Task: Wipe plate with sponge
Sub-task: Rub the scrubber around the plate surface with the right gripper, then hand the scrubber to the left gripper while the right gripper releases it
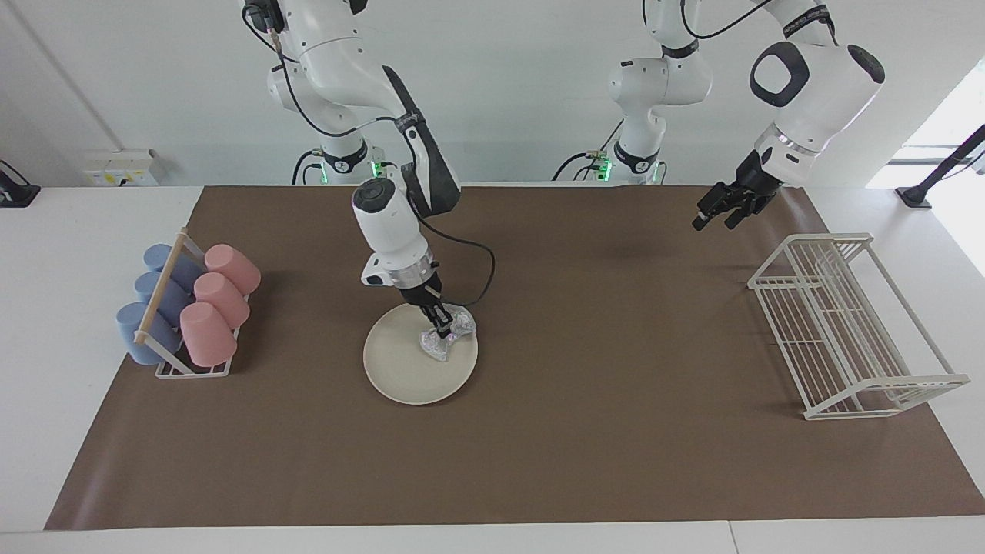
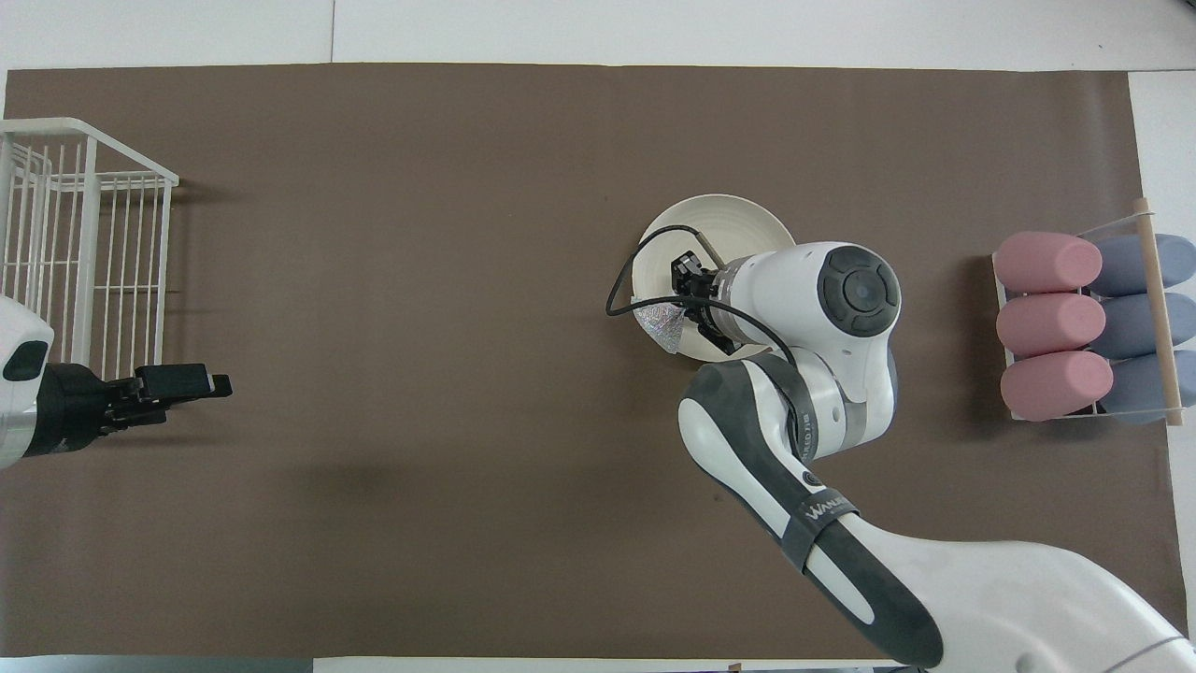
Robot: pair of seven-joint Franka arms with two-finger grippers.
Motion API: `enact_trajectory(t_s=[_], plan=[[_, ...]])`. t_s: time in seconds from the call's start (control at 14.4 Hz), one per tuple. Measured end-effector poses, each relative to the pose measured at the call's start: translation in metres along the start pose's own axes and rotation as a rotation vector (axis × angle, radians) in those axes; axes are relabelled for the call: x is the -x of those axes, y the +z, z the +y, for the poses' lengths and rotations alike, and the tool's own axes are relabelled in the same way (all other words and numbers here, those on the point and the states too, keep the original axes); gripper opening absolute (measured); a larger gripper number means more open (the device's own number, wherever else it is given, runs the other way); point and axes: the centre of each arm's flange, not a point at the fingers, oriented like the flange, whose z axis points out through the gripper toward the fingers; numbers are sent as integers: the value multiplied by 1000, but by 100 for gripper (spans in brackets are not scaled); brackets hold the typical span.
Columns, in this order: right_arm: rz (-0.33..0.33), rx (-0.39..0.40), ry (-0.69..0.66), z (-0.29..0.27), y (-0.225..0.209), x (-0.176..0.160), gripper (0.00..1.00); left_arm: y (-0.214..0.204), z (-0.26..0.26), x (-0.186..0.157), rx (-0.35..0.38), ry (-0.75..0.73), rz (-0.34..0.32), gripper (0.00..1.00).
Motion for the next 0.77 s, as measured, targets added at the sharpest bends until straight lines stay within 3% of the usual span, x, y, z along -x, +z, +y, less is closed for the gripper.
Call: enact_trajectory(t_s=[0.28, 0.42, 0.56, 0.77], plan=[[-46, 37, 62, -18, -165, 31, 9, 1, 5, 1, 13, -7, -2, 100], [-15, 41, 97, -12, -220, 54, 9, 3, 17, 3, 112, -51, -14, 100], [11, 36, 153, -14, -240, 89, 9, 4, 32, 5, 235, -96, -34, 100], [32, 23, 265, -20, -227, 163, 9, 4, 59, 9, 437, -169, -69, 100]])
